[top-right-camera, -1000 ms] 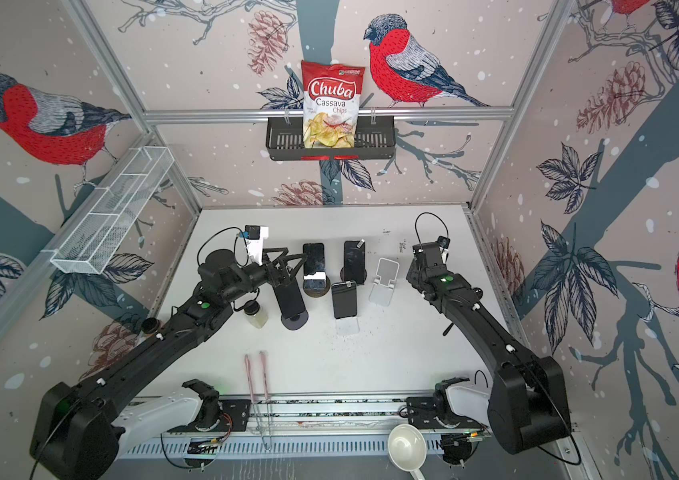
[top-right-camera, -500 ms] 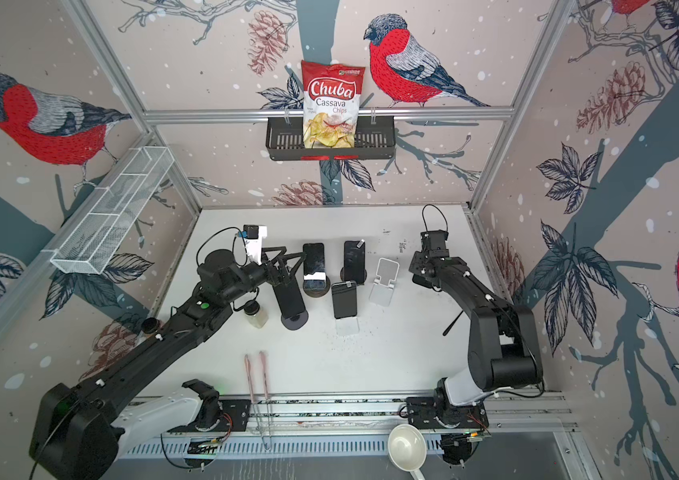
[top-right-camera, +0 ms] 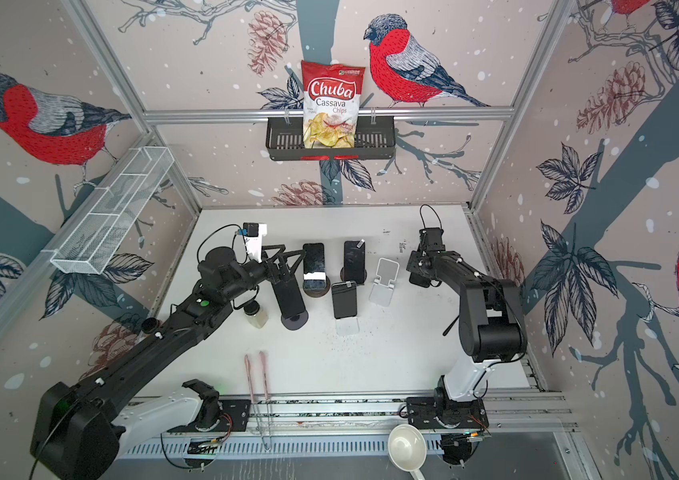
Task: Remove the phone from the phone stand
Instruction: 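Lift the black phone off its stand and carry it toward the right arm's side, then lower the black phone flat onto the table and open the right gripper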
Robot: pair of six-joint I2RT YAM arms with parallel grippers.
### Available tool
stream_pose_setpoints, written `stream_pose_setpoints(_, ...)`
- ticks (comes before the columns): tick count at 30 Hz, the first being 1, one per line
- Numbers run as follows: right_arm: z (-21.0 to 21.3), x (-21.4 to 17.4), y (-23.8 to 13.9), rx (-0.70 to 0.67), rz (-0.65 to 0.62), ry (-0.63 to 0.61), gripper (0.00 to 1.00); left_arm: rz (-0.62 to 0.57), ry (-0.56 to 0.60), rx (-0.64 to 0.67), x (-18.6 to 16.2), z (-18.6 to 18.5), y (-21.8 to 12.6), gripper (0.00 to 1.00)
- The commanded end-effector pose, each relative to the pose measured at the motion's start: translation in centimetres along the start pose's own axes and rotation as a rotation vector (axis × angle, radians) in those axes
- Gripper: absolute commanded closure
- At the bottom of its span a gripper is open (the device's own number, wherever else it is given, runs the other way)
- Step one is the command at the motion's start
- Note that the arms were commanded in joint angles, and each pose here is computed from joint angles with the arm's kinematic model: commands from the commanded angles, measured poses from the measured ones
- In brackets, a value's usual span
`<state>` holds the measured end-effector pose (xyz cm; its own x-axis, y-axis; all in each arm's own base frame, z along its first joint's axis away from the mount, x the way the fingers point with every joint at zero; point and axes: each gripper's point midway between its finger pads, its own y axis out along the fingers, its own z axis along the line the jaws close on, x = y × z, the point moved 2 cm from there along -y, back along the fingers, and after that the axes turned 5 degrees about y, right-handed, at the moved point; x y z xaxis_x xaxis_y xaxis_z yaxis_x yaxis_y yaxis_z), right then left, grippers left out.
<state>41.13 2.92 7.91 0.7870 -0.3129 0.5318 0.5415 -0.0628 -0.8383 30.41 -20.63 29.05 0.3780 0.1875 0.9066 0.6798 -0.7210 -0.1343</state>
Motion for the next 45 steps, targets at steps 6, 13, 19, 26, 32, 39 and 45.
stream_pose_setpoints(6, 1.4, 1.6, 1.8, 0.036, -0.004, -0.03, 0.38, -0.015, 0.02, 0.015, 0.6, 0.1, -0.1, 0.02)
stream_pose_setpoints(13, 2.2, 1.4, 3.7, 0.057, 0.037, -0.042, 0.38, -0.013, 0.024, 0.023, 0.6, 0.2, -0.1, 0.02)
stream_pose_setpoints(19, 2.3, 1.3, 4.7, 0.051, 0.064, -0.062, 0.38, -0.011, 0.024, 0.027, 0.4, 0.3, -0.1, 0.02)
stream_pose_setpoints(26, 2.4, 1.3, 5.5, 0.041, 0.073, -0.076, 0.39, -0.012, 0.024, 0.035, 0.3, 0.5, -0.1, 0.02)
stream_pose_setpoints(32, 2.1, 1.3, 6.0, 0.012, 0.079, -0.112, 0.39, -0.012, 0.023, 0.043, 0.1, 0.6, -0.1, 0.02)
stream_pose_setpoints(39, 2.3, 1.6, 6.9, -0.005, 0.098, -0.21, 0.33, -0.01, 0.024, 0.042, 0.0, 0.7, -0.1, 0.02)
stream_pose_setpoints(45, 2.8, 0.9, 7.8, 0.004, 0.155, -0.307, 0.29, -0.02, 0.025, 0.041, 0.0, 0.6, -0.4, 0.02)
